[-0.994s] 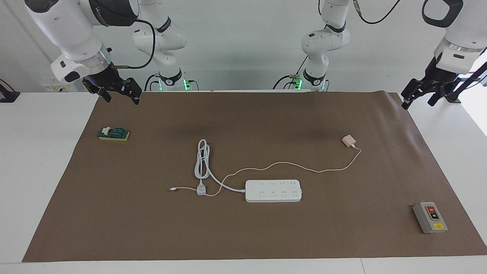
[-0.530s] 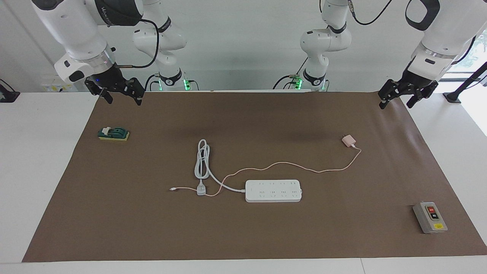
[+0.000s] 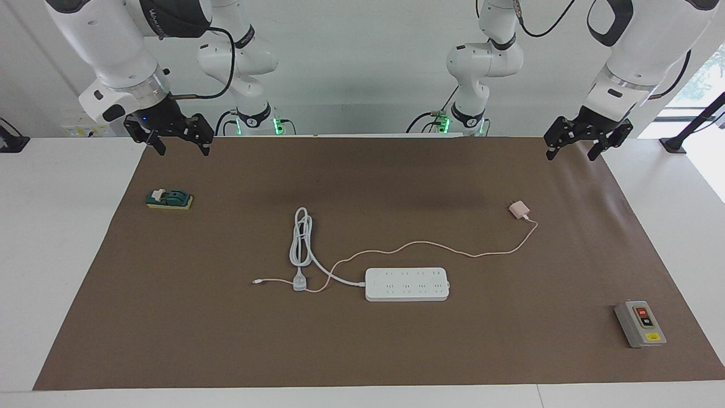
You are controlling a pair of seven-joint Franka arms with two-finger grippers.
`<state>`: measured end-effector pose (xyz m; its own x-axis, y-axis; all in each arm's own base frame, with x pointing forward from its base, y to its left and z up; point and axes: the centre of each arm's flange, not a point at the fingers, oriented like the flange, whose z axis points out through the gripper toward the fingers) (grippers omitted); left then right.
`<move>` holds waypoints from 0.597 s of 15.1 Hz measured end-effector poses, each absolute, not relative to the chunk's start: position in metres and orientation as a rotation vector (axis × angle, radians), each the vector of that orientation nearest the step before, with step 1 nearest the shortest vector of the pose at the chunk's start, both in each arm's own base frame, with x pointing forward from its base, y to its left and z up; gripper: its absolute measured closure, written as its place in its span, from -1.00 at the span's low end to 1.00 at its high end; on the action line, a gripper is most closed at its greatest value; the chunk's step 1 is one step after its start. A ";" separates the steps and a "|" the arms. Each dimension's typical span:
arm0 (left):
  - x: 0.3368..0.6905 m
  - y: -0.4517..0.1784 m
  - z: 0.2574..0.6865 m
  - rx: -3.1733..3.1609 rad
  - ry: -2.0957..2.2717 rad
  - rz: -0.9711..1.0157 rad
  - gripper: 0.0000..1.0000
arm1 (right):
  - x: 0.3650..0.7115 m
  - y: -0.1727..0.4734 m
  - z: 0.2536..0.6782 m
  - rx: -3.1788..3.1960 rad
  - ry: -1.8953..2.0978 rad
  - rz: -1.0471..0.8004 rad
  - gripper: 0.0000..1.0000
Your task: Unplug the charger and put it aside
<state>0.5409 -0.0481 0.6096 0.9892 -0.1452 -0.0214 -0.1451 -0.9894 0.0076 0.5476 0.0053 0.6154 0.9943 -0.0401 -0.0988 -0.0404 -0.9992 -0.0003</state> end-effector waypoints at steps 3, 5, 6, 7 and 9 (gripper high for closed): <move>0.537 -0.054 0.608 3.146 -0.255 -0.062 -1.00 | 0.548 0.005 0.615 -3.135 0.063 0.155 -1.00; 0.536 -0.057 0.608 3.149 -0.271 -0.063 -1.00 | 0.548 0.005 0.615 -3.135 0.063 0.155 -1.00; 0.536 -0.058 0.608 3.149 -0.277 -0.063 -1.00 | 0.548 0.005 0.615 -3.135 0.063 0.155 -1.00; 0.536 -0.059 0.608 3.148 -0.281 -0.064 -1.00 | 0.548 0.005 0.615 -3.135 0.063 0.155 -1.00; 0.536 -0.061 0.608 3.148 -0.285 -0.066 -1.00 | 0.548 0.005 0.615 -3.135 0.063 0.155 -1.00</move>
